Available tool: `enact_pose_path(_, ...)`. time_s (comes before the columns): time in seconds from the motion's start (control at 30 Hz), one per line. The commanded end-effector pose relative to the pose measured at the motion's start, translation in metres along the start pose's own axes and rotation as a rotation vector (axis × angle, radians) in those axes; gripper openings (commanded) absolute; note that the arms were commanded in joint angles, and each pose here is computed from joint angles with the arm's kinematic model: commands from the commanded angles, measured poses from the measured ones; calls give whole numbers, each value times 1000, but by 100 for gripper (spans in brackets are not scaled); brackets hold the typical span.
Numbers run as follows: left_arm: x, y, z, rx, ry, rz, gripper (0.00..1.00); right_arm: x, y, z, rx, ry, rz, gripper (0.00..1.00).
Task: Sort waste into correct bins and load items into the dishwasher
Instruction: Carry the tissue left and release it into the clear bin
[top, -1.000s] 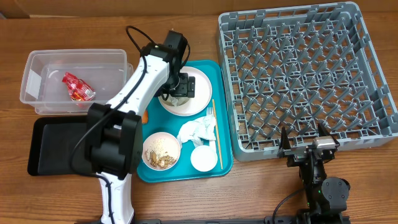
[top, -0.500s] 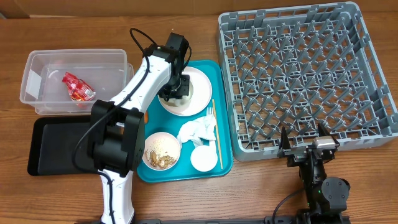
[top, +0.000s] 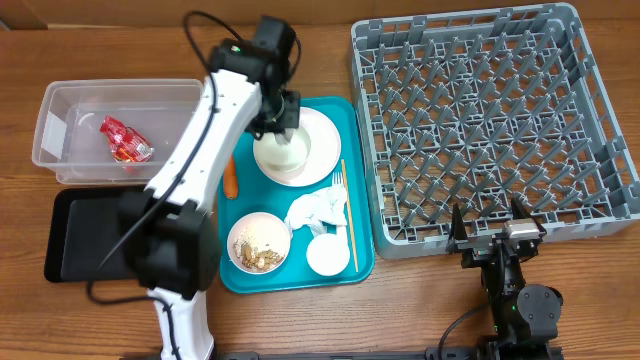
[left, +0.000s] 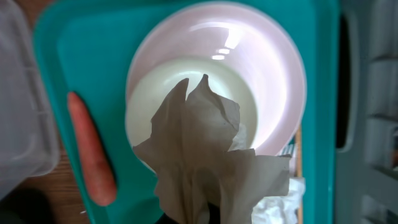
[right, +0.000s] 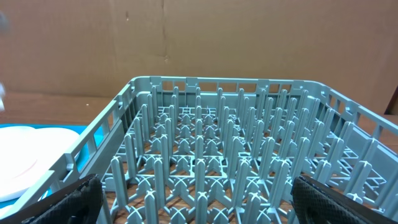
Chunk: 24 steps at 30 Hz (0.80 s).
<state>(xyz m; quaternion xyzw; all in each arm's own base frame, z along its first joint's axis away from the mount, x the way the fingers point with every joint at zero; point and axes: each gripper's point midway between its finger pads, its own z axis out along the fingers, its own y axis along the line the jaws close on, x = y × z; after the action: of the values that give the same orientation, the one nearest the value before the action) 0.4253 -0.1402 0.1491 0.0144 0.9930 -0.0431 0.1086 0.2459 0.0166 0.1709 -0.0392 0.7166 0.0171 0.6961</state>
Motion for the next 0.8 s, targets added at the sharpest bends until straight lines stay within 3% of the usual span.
enact_pose_path(0.0,-16,17,-66,26,-148,-34,4,2,0,0,2,-4,0,100)
enact_pose_path(0.3,-17,95,-99,-24,-199,-166,4,2,0,0,2,-4,0,100)
enact_pose_path(0.43,-14,125,-90,-48,-161,-247,14,2,0,0,2,-4,0,100)
enact_pose_path(0.57,-11,145,-78,-60,-127,-317,6,2,0,0,2,-4,0,100)
enact_pose_path(0.77,-11,158,-63,-74,-92,-364,7,2,0,0,2,-4,0,100)
